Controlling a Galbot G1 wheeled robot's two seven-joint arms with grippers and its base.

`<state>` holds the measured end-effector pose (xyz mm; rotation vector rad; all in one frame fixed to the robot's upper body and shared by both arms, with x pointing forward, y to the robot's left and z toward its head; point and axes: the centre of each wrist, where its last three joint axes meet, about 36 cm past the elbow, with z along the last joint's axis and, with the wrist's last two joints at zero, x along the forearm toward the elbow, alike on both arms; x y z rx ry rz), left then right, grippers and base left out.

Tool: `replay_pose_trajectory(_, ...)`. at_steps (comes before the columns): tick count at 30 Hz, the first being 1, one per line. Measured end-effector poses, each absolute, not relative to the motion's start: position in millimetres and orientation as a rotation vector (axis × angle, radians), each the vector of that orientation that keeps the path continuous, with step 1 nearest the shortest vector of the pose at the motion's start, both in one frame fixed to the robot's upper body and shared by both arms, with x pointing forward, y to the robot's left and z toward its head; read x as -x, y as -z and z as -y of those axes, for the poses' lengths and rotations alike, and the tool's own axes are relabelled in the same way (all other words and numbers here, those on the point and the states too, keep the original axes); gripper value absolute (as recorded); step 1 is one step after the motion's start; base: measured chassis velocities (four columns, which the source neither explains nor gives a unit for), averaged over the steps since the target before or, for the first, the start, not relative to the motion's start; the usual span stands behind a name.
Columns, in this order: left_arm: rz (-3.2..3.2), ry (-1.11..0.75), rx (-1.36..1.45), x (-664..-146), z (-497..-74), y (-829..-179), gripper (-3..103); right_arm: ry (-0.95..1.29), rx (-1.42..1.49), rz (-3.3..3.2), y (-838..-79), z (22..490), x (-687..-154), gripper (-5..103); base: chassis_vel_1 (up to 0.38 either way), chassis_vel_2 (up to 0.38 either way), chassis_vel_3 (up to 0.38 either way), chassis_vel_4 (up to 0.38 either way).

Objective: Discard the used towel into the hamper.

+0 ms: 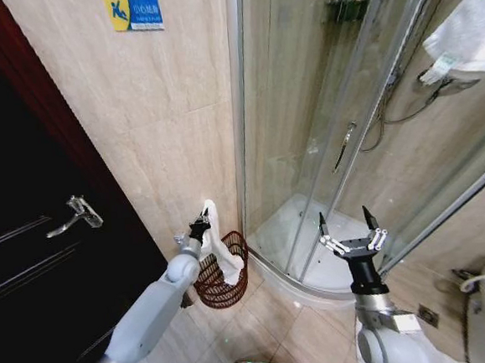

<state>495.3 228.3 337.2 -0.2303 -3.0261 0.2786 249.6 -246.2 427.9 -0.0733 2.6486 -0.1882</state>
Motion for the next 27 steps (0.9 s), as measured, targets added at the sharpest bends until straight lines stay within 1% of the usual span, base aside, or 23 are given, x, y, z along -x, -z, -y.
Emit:
replay_pose_trajectory(3,2.975,-0.224,0.223,-502,-219,-302,3,0.190,0.070,-2.655,-425,247,-248,100,0.000,0.000,0.000,0.000)
replay_pose_trajectory(10,2.913,-0.155,0.226,-506,-210,-259,3,0.189,0.079,-2.664,-421,247,-249,100,0.000,0.000,0.000,0.000)
replay_pose_trajectory(16,2.874,-0.059,0.214,-508,-215,-230,3,0.173,0.088,-2.679,-413,246,-248,100,0.000,0.000,0.000,0.000)
replay_pose_trajectory(27,2.797,0.044,0.275,-500,-227,-190,3,0.137,0.070,-2.693,-411,248,-245,100,0.000,0.000,0.000,0.000)
